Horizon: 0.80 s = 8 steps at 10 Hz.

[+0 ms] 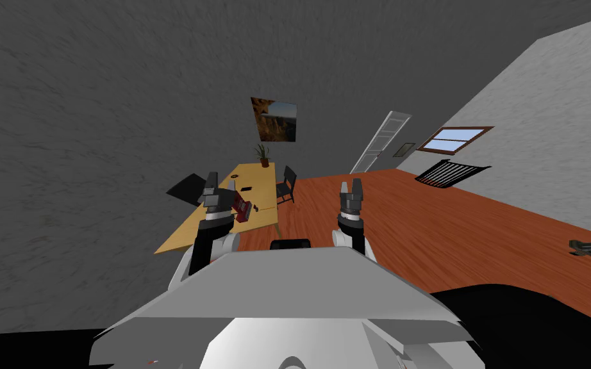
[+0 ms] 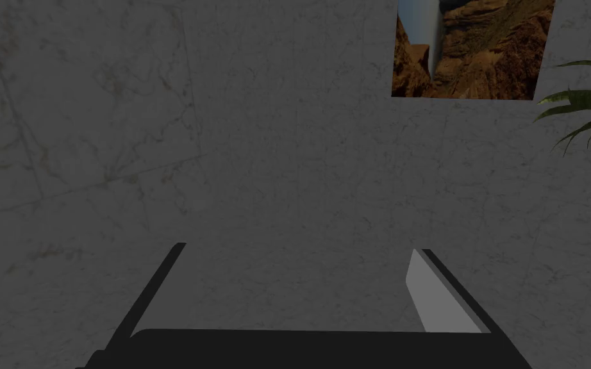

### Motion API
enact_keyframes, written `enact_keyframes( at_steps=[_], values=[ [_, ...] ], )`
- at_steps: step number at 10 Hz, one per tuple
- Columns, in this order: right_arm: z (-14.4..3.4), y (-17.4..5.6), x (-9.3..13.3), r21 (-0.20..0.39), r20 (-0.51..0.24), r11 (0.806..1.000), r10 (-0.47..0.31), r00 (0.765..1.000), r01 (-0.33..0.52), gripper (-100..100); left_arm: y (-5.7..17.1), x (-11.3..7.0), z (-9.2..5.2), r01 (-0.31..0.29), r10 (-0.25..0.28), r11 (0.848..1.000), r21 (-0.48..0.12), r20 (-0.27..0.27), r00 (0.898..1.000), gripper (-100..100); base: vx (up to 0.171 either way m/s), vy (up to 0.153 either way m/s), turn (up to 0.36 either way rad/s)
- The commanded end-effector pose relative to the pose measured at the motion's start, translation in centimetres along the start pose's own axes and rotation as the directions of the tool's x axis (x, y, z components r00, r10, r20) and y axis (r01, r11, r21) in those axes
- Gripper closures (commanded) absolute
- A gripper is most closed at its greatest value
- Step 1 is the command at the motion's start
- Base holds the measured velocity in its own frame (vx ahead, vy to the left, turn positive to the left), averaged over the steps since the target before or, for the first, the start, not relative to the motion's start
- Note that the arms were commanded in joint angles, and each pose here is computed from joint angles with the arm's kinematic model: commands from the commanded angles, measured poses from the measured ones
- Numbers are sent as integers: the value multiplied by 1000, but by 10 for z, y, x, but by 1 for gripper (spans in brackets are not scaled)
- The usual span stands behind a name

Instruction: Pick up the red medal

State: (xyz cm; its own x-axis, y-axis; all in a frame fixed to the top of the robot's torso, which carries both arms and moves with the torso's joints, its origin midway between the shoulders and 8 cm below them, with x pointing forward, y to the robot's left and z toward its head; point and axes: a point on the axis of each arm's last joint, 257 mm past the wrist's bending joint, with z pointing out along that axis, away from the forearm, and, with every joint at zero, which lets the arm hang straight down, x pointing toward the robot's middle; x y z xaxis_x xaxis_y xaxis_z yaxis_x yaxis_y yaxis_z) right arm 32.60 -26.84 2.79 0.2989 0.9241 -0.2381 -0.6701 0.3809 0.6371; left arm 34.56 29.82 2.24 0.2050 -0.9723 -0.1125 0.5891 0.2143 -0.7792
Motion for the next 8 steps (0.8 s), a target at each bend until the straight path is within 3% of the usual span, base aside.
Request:
enact_keyframes(
  at_steps=[1,5,8],
  values=[
    [0,0,0,0,0,1000,0,1000,0,0,12,6,1,8,-9,1000,-26,-35,999,-100,-3,4,-33],
    [0,0,0,0,0,1000,0,1000,0,0,51,15,1,59,-69,991,-121,-77,995,-100,-7,17,-47],
    [0,0,0,0,0,1000,0,1000,0,0,92,22,-2,119,-141,967,-227,-85,986,-100,-12,23,-73]
  ],
)
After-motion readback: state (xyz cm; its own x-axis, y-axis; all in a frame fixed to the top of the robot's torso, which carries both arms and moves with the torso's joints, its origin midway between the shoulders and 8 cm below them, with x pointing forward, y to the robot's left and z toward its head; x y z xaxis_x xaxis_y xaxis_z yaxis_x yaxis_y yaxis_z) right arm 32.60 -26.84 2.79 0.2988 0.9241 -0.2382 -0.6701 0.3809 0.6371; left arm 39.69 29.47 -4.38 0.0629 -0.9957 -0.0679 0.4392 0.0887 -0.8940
